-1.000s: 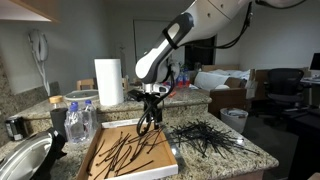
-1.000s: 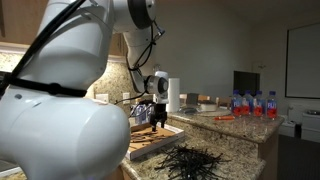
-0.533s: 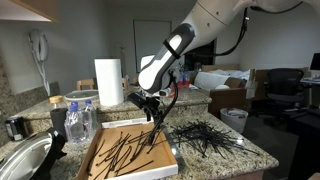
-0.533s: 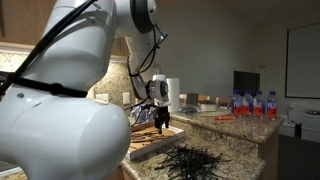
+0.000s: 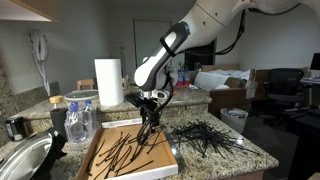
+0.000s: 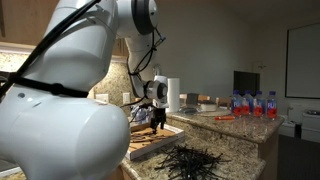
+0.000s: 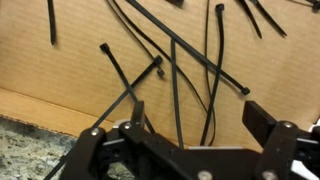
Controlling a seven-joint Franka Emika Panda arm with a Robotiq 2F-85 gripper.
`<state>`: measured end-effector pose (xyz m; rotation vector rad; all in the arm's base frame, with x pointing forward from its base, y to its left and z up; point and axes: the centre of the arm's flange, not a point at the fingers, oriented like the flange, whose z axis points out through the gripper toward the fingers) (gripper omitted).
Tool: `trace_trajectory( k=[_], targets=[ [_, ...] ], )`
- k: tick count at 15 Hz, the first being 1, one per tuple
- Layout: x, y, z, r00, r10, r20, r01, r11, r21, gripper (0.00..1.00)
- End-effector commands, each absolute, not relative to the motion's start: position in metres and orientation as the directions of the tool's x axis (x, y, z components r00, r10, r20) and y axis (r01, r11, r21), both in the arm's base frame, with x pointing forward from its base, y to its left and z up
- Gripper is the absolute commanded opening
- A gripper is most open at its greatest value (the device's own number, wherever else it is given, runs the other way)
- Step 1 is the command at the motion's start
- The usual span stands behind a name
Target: Pick up some of the black cables from the box and put them on the counter
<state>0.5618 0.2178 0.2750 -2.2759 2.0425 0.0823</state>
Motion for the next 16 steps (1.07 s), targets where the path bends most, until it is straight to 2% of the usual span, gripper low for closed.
trace_trajectory(
  k=[1, 16],
  targets=[
    [0.560, 0.200, 0.263, 0.102, -0.986, -0.134, -0.995, -0.103, 0.005, 1.00],
    [0.576, 0.156, 0.241, 0.046, -0.987, -0.157, -0.994, -0.061, 0.093, 1.00]
  ],
)
